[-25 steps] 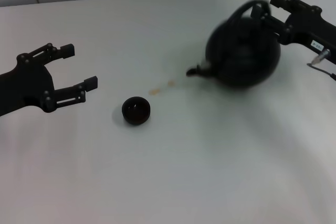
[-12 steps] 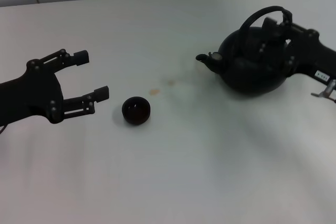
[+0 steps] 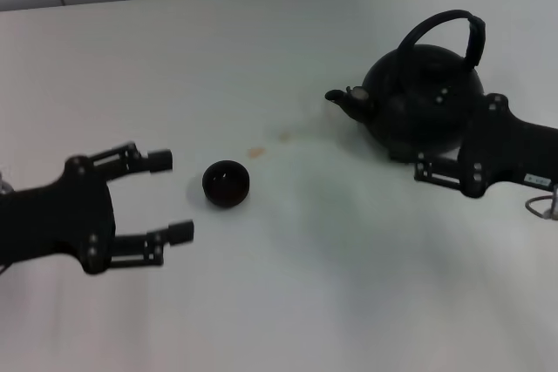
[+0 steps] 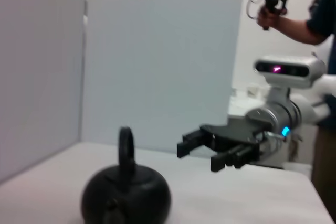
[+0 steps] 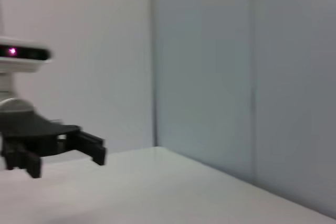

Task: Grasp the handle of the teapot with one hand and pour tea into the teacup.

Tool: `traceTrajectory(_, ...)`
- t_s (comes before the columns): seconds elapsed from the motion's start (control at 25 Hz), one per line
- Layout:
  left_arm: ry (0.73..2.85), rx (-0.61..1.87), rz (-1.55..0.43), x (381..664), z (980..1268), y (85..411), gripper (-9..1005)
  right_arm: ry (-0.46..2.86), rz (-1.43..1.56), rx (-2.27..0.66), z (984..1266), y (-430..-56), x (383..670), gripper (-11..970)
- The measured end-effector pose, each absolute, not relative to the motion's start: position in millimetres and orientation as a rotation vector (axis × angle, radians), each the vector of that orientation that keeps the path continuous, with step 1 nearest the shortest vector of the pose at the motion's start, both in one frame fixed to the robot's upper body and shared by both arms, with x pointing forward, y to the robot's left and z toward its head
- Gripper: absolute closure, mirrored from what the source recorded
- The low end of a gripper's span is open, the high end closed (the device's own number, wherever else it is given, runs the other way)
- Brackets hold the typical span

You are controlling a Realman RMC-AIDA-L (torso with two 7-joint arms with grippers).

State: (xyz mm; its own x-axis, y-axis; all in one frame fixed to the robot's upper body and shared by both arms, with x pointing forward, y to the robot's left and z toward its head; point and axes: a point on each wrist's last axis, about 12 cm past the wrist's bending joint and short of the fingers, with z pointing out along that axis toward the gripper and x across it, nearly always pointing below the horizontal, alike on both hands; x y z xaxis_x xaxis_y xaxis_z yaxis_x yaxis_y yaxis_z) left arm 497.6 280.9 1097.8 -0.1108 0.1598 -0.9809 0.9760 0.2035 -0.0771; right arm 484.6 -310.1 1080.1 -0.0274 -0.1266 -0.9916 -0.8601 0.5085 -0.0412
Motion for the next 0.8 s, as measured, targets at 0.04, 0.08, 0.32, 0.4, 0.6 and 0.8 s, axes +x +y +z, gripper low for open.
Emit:
traceTrajectory(0.04, 1.496, 1.141, -1.048, 496.8, 1097.3, 281.0, 126, 1.486, 0.744, -0.94, 1084.3, -311.1, 482.8, 338)
traceTrajectory(0.08, 1.504, 1.151, -1.058, 495.5, 1096.4, 281.0, 126, 1.486, 0.744, -0.94, 1084.3, -311.1, 482.8, 338)
traceTrajectory(0.32, 1.528, 1.196, -1.086, 491.7, 1092.0, 278.0, 126, 1.467, 0.749, -0.988, 1089.5, -313.7, 479.5, 337)
traceTrajectory(0.4, 1.532, 1.201, -1.086, 491.3, 1091.2, 277.9, 126, 1.474, 0.747, -1.0, 1089.1, -314.1, 478.9, 337)
traceTrajectory(0.6, 1.538, 1.211, -1.078, 492.3, 1090.7, 277.8, 126, 1.492, 0.755, -1.022, 1086.6, -314.1, 476.9, 337)
traceTrajectory(0.8, 1.536, 1.209, -1.071, 492.1, 1090.3, 278.1, 126, 1.491, 0.763, -1.03, 1085.9, -312.4, 476.0, 337)
